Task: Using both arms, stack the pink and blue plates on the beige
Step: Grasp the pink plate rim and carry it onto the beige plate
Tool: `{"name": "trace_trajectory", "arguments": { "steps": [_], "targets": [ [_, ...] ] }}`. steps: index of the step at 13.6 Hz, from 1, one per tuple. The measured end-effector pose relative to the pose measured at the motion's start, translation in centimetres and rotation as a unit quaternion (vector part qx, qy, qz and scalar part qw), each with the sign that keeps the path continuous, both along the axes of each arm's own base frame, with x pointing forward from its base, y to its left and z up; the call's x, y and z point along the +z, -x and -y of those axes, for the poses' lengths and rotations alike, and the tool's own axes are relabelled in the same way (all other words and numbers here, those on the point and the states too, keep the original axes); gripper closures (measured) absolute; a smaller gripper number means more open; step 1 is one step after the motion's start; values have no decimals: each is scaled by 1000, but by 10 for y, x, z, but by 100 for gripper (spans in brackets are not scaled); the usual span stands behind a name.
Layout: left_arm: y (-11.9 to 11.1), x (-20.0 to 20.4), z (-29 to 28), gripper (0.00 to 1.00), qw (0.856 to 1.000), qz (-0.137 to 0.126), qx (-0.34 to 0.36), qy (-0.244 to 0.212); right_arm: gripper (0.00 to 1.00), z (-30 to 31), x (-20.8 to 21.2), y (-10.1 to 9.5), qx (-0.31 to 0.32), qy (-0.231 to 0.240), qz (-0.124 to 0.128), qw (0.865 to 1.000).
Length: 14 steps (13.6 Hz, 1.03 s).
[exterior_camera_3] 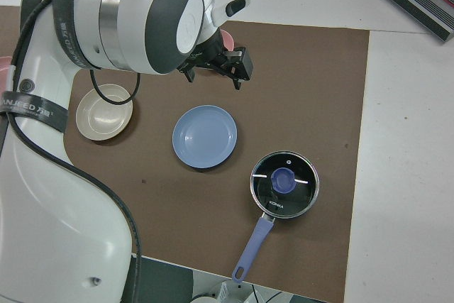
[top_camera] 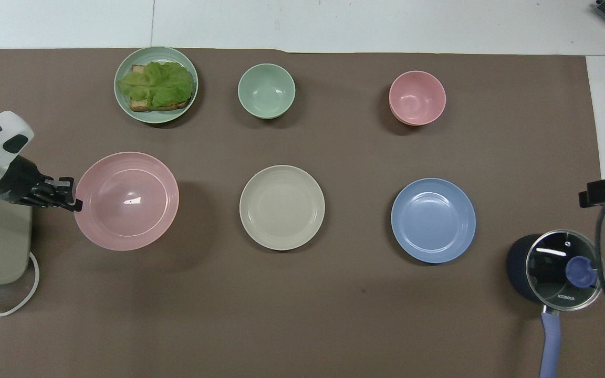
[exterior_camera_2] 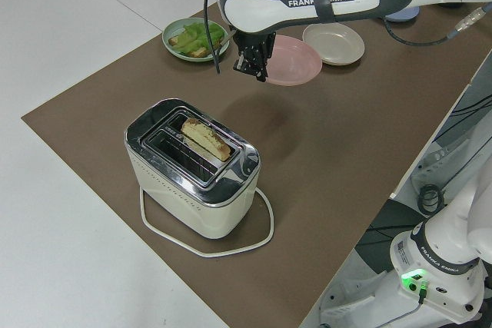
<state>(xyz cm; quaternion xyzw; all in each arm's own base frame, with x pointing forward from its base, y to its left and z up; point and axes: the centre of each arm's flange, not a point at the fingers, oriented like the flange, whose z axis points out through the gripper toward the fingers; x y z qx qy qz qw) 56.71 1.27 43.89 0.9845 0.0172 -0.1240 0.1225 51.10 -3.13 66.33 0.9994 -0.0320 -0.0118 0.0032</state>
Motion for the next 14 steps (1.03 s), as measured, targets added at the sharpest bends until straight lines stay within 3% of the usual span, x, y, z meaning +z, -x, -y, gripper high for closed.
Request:
{"name": "trace_trajectory", "arguments": {
  "steps": [4,9,12,14],
  "targets": [
    [1,3,114,95,1000,-5,23,17,0,5,0,0,-5,0,0,1000],
    [19,3,237,95,998,29,63,14,0,9,0,1,-9,-1,0,1000],
    [41,-30,288,95,996,50,76,9,0,9,0,1,-9,-1,0,1000],
    [48,-59,292,95,995,53,83,2,0,9,-1,1,-9,-1,-1,1000]
  ]
}}
